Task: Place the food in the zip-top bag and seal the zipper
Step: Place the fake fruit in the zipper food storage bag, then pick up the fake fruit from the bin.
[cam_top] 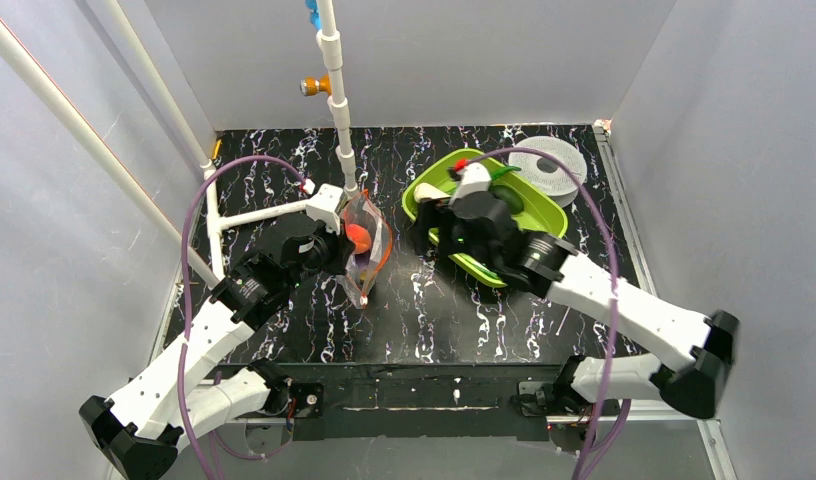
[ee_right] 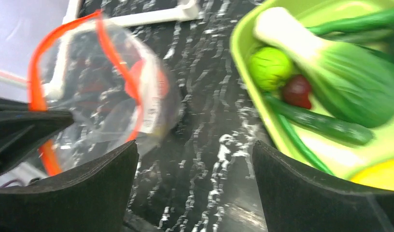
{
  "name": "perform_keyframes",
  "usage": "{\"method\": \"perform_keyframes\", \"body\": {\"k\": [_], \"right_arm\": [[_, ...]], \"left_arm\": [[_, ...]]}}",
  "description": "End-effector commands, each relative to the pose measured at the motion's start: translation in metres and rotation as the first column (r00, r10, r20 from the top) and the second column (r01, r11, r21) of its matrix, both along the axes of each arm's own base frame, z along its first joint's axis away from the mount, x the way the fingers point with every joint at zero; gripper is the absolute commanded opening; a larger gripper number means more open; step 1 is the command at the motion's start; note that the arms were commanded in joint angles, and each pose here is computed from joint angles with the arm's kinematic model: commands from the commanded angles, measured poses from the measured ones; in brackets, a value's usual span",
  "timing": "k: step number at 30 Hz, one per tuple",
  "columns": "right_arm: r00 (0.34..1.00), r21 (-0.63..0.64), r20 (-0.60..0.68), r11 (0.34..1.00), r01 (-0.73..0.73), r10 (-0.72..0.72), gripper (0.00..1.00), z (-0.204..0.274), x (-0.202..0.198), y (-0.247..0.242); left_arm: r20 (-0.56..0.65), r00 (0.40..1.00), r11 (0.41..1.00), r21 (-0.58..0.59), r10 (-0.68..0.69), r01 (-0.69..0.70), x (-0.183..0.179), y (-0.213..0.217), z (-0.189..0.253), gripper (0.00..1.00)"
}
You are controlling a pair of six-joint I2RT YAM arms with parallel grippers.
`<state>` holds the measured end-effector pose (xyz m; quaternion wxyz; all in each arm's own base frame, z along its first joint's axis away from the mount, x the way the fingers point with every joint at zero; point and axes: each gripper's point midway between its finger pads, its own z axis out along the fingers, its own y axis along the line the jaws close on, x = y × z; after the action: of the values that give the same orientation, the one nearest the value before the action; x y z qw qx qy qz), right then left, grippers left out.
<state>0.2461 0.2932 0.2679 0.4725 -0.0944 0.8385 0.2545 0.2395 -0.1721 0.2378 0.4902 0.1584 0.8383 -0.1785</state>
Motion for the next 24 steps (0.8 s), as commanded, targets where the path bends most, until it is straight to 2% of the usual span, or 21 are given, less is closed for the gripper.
{"method": "perform_keyframes", "body": {"k": [1, 4, 8, 15, 24], "right_arm": [[0.965, -0.099, 0.002, 0.96, 0.263, -0.264, 0.96, -0.042, 0.024, -0.087], [0.913, -0.151, -0.077, 0.91, 0.387, -0.401, 0.98, -0.072, 0.03, -0.126], [0.734, -0.274, -0.262, 0.777, 0.566, -0.627, 0.98, -0.112, 0.035, -0.177], [0.534, -0.448, -0.282, 0.601, 0.661, -0.797, 0.98, -0.126, 0.045, -0.197], [0.449, -0.533, -0.278, 0.525, 0.663, -0.849, 0.94, -0.163, 0.06, -0.194]], "left_arm": [[0.022, 1.0, 1.0, -0.014, 0.001, -0.001, 0.002, -0.001, 0.005, 0.0], [0.018, 1.0, 1.0, -0.012, -0.002, 0.002, 0.002, -0.002, 0.005, 0.0], [0.015, 1.0, 1.0, -0.01, -0.002, 0.002, 0.002, -0.002, 0.003, 0.0], [0.008, 1.0, 1.0, -0.005, -0.001, 0.001, 0.003, -0.003, 0.001, 0.0], [0.005, 1.0, 1.0, -0.002, -0.001, 0.001, 0.003, -0.003, 0.001, 0.0]]}}
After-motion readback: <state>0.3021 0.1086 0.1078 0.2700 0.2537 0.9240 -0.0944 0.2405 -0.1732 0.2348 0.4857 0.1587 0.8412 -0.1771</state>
